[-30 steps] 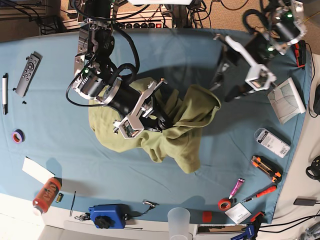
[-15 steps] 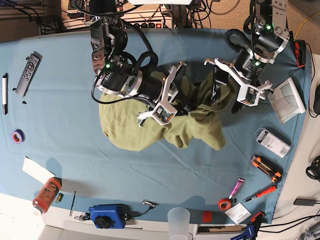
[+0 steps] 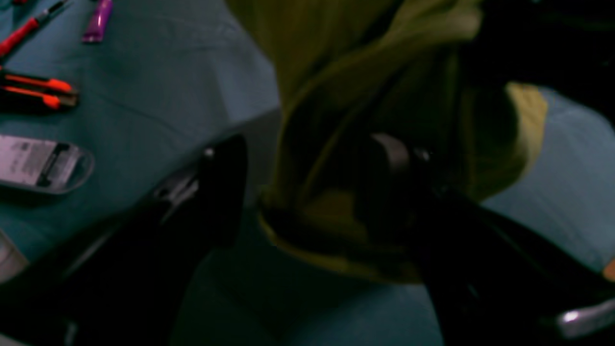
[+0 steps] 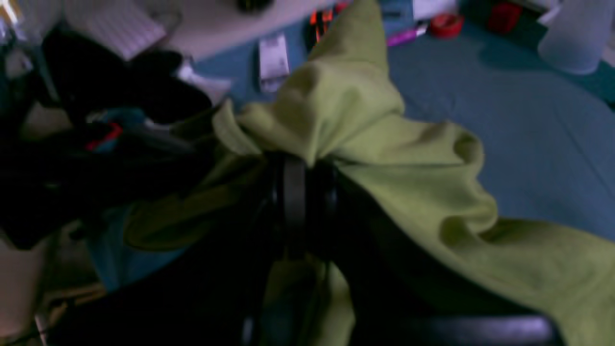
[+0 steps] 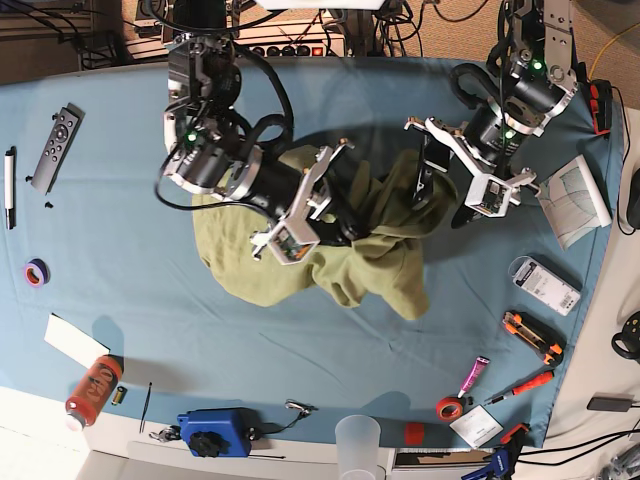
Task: Layout the t-shirt on the table in an organized manner, then fold the t-shirt properly
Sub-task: 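Reach the left gripper to the t-shirt and grasp its fabric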
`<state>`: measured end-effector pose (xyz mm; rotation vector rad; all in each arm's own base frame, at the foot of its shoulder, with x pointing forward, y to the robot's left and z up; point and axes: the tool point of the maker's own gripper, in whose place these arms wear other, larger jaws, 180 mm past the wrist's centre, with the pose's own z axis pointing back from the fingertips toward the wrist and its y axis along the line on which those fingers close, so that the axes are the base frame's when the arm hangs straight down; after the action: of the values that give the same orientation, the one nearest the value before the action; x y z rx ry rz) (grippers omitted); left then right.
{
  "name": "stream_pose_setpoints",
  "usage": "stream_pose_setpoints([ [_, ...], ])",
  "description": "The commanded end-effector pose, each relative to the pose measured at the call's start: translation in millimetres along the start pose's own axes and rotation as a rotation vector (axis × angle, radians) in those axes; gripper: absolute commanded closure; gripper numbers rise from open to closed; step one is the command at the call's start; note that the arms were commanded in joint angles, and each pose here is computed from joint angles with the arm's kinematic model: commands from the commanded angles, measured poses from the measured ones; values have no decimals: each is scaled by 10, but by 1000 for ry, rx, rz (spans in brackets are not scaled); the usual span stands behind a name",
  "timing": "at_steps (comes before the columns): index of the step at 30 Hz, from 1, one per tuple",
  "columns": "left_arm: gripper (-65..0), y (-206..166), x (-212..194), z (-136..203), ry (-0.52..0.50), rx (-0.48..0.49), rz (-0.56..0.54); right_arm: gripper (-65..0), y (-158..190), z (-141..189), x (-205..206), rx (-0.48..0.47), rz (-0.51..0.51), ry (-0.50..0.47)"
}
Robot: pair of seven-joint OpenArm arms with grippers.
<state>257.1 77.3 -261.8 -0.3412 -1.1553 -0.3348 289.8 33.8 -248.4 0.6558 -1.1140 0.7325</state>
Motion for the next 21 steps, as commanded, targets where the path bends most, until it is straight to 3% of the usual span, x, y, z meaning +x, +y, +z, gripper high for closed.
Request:
stream_pose_setpoints([
  [1, -378, -10, 109, 20, -40, -5, -6, 0, -14, 28, 209, 1, 8, -79],
  [14, -368, -76, 147, 23, -60, -43, 57, 0, -64, 71, 242, -6, -14, -102],
  [17, -263, -76, 149, 23, -61, -43, 57, 0, -64, 71, 242, -6, -14, -102],
  [21, 0, -81, 157, 17, -65, -42, 62, 0, -64, 71, 242, -6, -14, -103],
])
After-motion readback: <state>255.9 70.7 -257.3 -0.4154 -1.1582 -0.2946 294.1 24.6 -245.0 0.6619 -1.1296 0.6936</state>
